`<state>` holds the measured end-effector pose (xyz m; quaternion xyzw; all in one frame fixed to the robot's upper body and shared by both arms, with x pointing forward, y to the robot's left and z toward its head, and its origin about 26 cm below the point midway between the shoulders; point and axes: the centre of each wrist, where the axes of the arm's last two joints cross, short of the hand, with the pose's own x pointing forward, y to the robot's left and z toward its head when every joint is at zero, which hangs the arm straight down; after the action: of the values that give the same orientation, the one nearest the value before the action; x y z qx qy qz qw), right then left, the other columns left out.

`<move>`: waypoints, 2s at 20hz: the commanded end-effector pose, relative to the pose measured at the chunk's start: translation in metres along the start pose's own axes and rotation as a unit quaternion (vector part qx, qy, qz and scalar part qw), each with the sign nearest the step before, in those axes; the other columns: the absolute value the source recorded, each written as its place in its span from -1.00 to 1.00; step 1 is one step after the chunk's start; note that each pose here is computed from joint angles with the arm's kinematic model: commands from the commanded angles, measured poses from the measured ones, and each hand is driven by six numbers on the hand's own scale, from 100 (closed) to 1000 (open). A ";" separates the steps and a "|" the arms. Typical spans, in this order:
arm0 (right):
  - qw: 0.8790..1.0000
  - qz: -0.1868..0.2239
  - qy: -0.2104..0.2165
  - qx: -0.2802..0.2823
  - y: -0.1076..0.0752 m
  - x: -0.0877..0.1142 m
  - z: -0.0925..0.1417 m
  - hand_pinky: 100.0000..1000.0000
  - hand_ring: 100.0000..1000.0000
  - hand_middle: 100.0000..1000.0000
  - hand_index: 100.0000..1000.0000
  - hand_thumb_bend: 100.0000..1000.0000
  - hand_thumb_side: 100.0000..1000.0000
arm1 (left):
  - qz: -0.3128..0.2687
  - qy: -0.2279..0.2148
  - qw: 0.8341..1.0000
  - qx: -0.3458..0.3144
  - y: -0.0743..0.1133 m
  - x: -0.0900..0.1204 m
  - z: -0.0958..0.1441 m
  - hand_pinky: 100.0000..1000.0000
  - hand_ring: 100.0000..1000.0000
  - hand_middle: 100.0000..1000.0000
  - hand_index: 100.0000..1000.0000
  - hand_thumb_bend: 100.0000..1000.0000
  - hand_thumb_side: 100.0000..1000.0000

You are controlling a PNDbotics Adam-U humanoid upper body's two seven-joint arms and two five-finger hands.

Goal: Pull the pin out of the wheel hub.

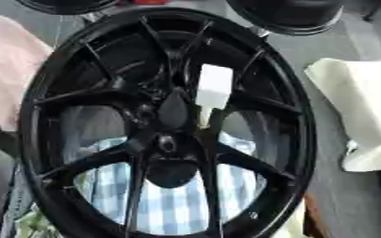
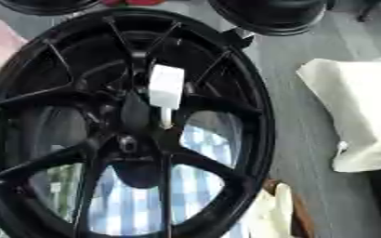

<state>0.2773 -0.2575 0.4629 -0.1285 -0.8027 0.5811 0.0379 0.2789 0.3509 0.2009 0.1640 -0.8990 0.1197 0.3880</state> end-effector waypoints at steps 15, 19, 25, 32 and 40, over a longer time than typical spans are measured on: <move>0.999 0.023 0.019 0.027 -0.006 0.008 0.005 0.66 0.65 0.46 0.64 -1.00 -1.00 | -0.007 -0.018 1.000 -0.006 0.002 0.009 -0.005 0.41 0.46 0.27 0.44 -0.77 0.50; 0.996 0.035 0.037 0.072 0.002 0.012 0.003 0.68 0.69 0.52 0.69 -1.00 -0.85 | -0.007 -0.018 1.000 -0.007 0.002 0.009 -0.006 0.42 0.46 0.27 0.44 -0.77 0.50; 0.984 0.053 0.058 0.157 0.021 0.020 0.001 0.68 0.72 0.56 0.72 -0.93 -0.57 | -0.008 -0.019 1.000 -0.010 0.001 0.010 -0.006 0.42 0.46 0.27 0.44 -0.77 0.50; 0.975 0.050 0.076 0.202 0.036 0.023 0.003 0.69 0.74 0.58 0.74 -0.78 -0.34 | -0.007 -0.020 1.000 -0.012 0.001 0.011 -0.007 0.42 0.46 0.27 0.44 -0.77 0.50; 0.960 0.056 0.094 0.256 0.059 0.017 0.004 0.69 0.75 0.57 0.74 -0.56 -0.05 | -0.005 -0.020 1.000 -0.016 -0.001 0.011 -0.007 0.42 0.46 0.27 0.44 -0.77 0.50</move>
<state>0.2754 -0.2373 0.3993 -0.1930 -0.6238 0.7482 0.1179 0.2799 0.3500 0.2031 0.1619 -0.9003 0.1170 0.3866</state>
